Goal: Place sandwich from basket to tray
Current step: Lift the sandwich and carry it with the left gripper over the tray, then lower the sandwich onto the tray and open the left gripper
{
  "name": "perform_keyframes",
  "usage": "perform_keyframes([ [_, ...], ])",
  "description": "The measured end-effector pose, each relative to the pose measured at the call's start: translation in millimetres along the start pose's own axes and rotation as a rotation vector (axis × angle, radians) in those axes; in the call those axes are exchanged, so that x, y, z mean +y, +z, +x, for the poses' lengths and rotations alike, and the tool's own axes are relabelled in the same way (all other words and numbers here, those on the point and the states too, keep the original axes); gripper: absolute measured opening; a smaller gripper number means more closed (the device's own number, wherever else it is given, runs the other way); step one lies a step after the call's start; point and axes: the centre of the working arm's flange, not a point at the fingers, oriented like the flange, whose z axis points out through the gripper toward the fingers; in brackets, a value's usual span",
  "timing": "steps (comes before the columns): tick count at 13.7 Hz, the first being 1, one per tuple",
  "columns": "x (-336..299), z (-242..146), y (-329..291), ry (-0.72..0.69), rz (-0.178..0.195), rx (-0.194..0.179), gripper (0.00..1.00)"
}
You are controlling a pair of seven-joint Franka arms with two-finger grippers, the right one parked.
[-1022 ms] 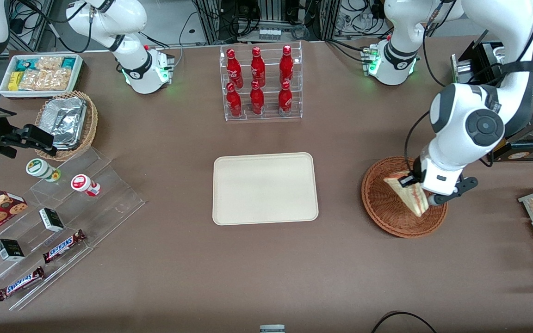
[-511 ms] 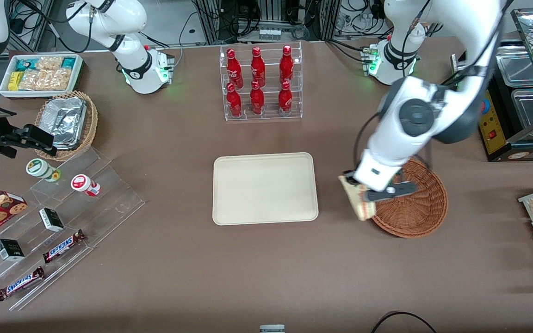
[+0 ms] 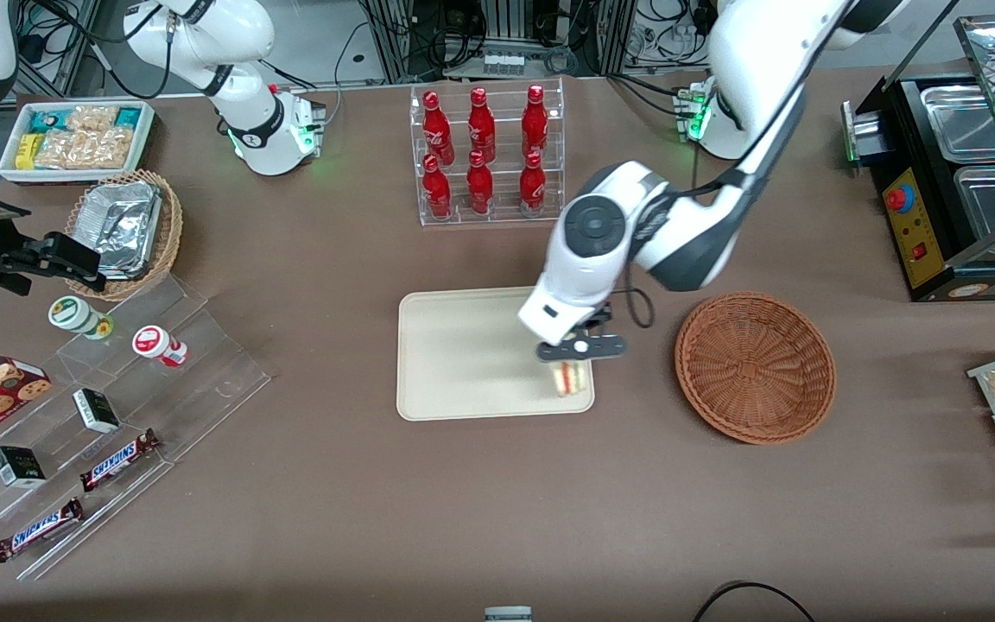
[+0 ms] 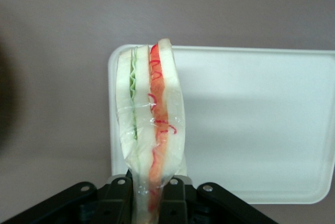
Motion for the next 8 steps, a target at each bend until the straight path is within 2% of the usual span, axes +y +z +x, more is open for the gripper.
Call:
perform_keyframes([
  [2,24.1,-8.8,16.5,0.031,-0.004,-0.015,0.19],
  [5,46.7,-24.5,49.4,0.078,0.032,-0.026,0.19],
  [8,65.9,-34.8,76.7,0.106,0.036,-0.038,0.19],
])
